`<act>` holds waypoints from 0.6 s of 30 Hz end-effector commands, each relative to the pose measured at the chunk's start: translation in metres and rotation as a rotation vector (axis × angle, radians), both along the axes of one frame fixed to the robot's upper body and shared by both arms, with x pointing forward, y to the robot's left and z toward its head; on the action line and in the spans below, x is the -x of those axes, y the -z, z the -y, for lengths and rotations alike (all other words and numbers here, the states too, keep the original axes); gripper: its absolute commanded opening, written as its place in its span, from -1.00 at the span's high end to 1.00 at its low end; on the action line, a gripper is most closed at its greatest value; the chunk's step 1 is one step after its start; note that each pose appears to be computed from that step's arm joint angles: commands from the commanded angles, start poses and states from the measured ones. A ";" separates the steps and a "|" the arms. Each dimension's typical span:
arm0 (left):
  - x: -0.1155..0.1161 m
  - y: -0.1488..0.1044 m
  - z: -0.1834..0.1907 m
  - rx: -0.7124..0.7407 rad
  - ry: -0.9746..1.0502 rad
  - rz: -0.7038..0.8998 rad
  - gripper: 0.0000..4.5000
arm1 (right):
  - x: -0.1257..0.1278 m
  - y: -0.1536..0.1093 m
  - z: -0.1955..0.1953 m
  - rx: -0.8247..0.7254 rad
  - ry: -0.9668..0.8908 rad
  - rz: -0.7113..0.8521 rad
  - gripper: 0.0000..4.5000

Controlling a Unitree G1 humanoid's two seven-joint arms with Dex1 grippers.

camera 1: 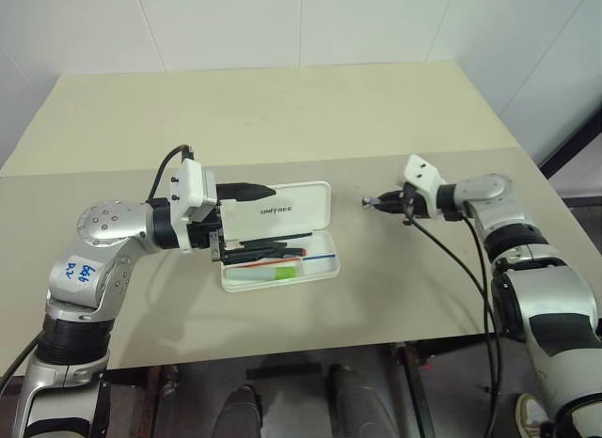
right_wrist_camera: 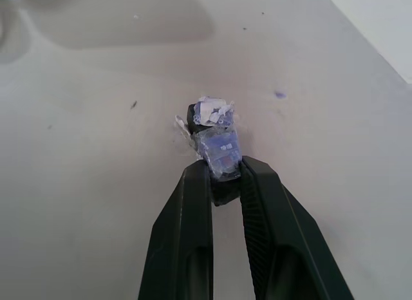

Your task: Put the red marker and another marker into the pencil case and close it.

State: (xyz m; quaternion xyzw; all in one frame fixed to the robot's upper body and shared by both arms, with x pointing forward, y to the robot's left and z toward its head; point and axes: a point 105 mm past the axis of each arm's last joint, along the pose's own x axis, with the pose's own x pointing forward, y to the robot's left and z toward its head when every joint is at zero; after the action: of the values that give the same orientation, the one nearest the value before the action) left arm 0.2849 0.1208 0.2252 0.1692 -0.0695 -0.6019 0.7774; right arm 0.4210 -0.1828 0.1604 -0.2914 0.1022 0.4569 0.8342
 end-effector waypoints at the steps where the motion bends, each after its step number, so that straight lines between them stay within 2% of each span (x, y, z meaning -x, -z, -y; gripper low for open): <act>1: 0.002 -0.004 -0.001 -0.005 0.025 0.031 -1.00 | 0.009 -0.027 0.002 -0.038 -0.081 0.081 0.86; 5: 0.001 -0.002 -0.004 -0.014 0.030 0.025 -1.00 | 0.025 -0.032 -0.005 -0.071 -0.155 0.073 0.86; 8: 0.000 0.003 -0.009 -0.037 0.032 0.017 -1.00 | 0.056 -0.028 -0.034 -0.088 -0.279 0.046 0.86; 13: 0.001 0.009 -0.017 -0.067 0.029 0.002 -1.00 | 0.105 -0.007 -0.077 -0.109 -0.359 -0.047 0.86; 18: 0.001 0.013 -0.020 -0.084 0.030 -0.005 -1.00 | 0.116 -0.002 -0.091 -0.129 -0.341 -0.072 0.86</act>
State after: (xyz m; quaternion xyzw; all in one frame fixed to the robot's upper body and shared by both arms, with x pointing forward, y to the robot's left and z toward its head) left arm 0.2843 0.1368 0.2083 0.1853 -0.0386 -0.6200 0.7614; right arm 0.3080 -0.0950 0.1532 -0.2302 0.0678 0.6098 0.7554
